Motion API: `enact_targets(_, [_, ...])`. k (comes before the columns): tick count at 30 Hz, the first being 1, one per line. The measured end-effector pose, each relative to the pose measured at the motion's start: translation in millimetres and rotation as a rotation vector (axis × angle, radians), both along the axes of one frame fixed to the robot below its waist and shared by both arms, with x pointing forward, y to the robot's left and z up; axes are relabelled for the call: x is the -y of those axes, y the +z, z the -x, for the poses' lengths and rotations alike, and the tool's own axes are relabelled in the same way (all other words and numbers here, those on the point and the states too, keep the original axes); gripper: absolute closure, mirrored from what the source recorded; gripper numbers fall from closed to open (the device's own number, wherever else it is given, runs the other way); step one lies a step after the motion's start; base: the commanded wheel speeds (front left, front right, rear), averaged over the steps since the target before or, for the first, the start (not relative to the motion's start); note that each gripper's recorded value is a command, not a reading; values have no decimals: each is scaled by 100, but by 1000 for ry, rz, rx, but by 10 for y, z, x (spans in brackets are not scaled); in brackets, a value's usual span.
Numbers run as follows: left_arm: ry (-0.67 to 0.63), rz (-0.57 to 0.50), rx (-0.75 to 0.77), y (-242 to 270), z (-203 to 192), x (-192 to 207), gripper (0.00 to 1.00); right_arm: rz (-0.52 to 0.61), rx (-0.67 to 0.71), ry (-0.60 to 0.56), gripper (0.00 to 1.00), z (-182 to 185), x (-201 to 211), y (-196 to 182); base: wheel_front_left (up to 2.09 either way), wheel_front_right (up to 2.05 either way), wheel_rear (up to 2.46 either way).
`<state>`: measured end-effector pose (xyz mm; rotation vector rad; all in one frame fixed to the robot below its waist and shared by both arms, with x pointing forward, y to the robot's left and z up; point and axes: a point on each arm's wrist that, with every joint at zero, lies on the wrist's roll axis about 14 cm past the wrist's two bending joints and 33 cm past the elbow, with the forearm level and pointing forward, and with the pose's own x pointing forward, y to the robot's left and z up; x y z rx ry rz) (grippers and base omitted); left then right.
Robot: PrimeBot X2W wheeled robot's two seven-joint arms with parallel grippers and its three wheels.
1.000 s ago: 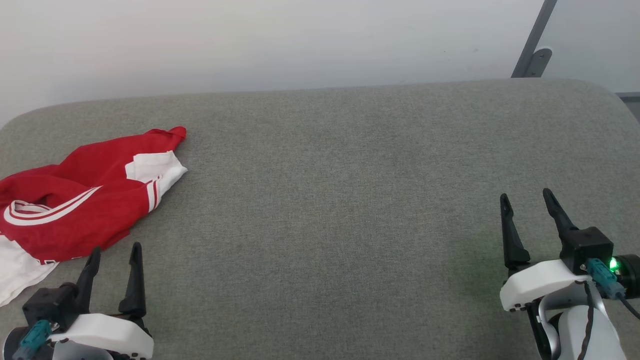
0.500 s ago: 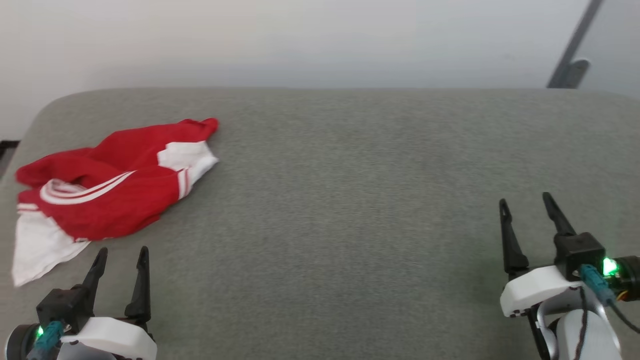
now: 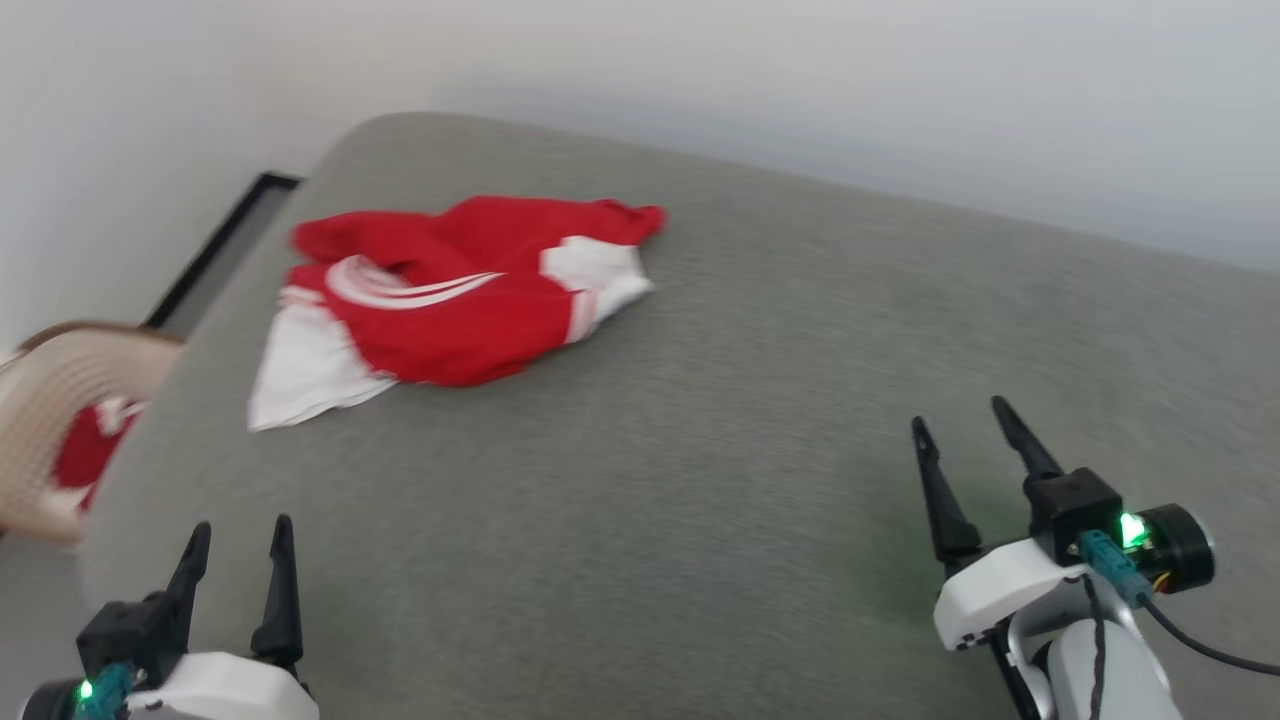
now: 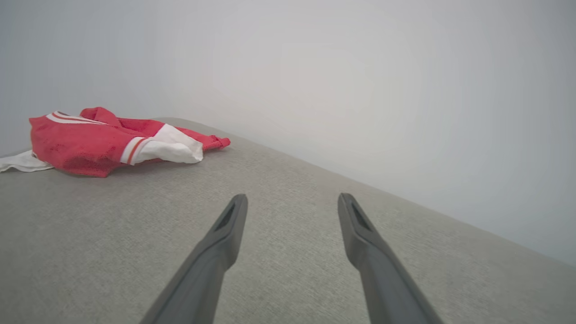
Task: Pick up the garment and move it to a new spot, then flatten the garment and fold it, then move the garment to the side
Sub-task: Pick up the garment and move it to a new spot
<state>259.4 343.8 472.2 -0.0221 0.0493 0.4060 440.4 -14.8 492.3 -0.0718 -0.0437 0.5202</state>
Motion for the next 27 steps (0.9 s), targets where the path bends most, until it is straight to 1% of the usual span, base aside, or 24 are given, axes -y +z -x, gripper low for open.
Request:
enact_targets(9, [243,32,27,-17,796,-349,0,-63,-45,235,0,217,-865,19,0,0,0])
enact_targets(11, [274,35,35,-10,884,-381,0,-83,-55,265,0,247,-982,38,0,0,0])
enact_targets(14, [285,37,34,-16,912,-374,0,-93,-80,282,0,271,-1040,-6,0,0,0])
enact_targets(18, [264,43,27,-43,854,-313,0,-105,-88,280,0,259,-1044,-6,0,0,0])
enact_targets(21, [204,37,18,-38,695,-241,0,-114,-94,267,0,237,-1004,-16,0,0,0])
enact_targets(24, [113,-9,48,158,354,-232,0,-116,-96,253,0,209,-947,-38,0,0,0])
enact_targets(27, [-10,-56,73,381,-126,-184,0,-120,-96,226,0,119,-855,-66,0,0,0])
